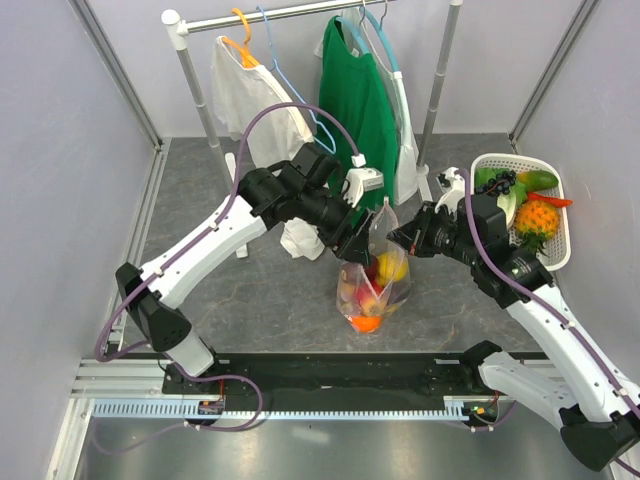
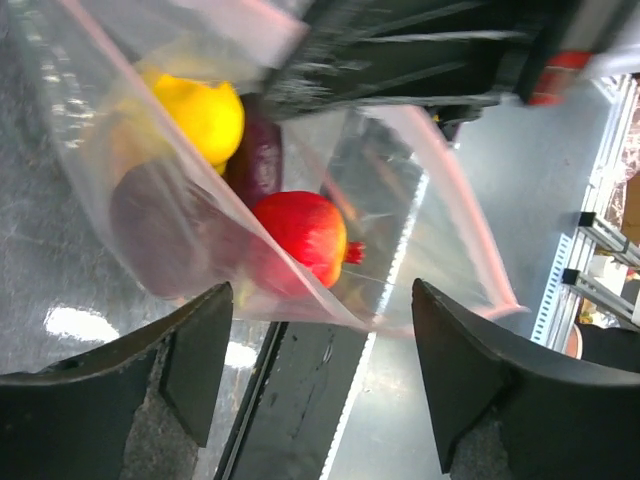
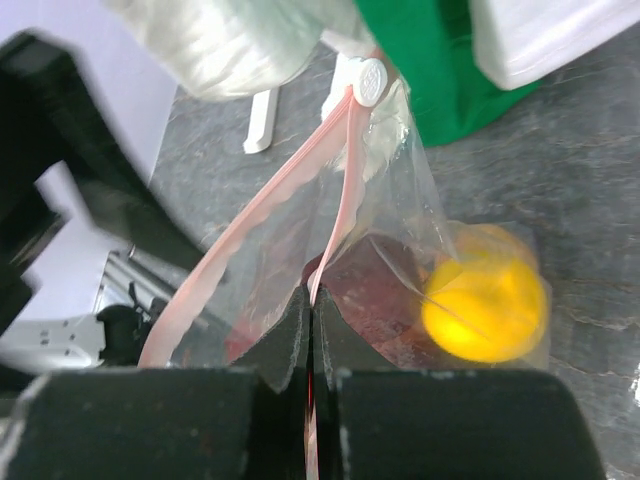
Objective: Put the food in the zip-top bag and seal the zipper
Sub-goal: Adjust the zipper food storage bag at the center of the board, then zip the zipper food storage bag at the center of the board.
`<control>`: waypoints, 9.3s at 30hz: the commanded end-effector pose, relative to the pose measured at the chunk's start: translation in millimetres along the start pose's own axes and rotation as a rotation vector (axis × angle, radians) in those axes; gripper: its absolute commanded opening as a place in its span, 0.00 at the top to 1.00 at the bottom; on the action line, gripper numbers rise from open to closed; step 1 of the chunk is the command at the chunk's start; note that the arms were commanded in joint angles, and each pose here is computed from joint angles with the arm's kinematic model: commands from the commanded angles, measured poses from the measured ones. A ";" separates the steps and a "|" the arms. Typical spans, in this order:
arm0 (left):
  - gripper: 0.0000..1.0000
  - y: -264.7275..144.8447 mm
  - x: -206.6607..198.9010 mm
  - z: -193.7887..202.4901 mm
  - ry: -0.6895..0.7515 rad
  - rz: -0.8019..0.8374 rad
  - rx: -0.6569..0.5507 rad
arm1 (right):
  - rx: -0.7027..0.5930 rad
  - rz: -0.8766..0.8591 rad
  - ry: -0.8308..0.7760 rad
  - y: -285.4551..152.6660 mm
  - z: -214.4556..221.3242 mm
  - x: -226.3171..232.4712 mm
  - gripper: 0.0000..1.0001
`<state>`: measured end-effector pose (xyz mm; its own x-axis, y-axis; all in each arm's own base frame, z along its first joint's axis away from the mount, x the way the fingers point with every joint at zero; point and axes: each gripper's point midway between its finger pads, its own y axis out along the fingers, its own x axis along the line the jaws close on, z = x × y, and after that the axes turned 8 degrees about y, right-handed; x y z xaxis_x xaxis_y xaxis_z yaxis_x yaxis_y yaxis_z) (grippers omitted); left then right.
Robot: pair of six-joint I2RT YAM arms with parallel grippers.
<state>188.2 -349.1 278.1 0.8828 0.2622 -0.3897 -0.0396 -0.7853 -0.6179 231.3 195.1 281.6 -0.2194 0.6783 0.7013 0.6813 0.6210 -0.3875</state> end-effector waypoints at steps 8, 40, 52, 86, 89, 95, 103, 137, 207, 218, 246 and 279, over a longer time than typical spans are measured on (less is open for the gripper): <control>0.00 7.9 -69.2 2.9 -0.020 0.111 -0.004 | -0.130 0.072 0.088 4.0 -30.3 -2.1 1.00; 0.00 1.8 -12.2 -30.3 0.200 -0.405 0.037 | -0.151 0.153 0.141 37.7 -52.6 4.1 1.00; 0.00 -8.3 -36.3 -29.4 0.165 -0.308 -0.004 | -0.172 0.169 0.142 38.2 -57.7 2.5 1.00; 0.98 -84.6 -28.6 32.1 1.050 -0.057 -0.038 | 0.042 -0.388 -0.907 -45.7 -1.7 9.1 0.23; 0.98 -82.8 -11.4 36.7 0.944 -0.053 -0.038 | 0.055 -0.405 -0.928 -54.7 13.7 4.7 0.24; 0.98 -100.2 16.3 21.8 0.913 -0.196 -0.179 | 0.028 -0.462 -0.948 -71.0 38.5 4.4 0.21; 0.98 -108.0 26.1 31.7 0.863 -0.304 -0.236 | 0.027 -0.550 -0.874 -61.0 52.3 4.6 0.16; 0.98 -118.9 82.2 40.5 0.342 -0.455 -0.340 | -0.044 -0.605 -0.539 1.3 57.7 30.4 0.16; 0.44 -27.7 -50.4 -39.1 0.998 0.093 -0.279 | -0.120 -0.685 -0.931 -22.2 35.7 50.6 1.00; 0.52 -11.3 -45.6 -50.5 1.031 0.026 -0.302 | -0.095 -0.691 -0.925 -24.4 45.5 45.4 1.00; 0.91 11.1 -40.1 -31.1 0.987 0.054 -0.255 | -0.100 -0.656 -0.908 -24.8 43.3 44.7 1.00; 0.98 -102.5 50.8 85.6 0.852 -0.361 -0.043 | -0.253 -0.277 -0.817 -27.7 4.1 -0.2 1.00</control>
<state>195.1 -243.6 280.6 0.9069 -0.0038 0.4213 0.2314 -0.8312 -0.5056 200.2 193.5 270.7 -0.8191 0.5653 0.0973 0.5567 0.8243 -0.1028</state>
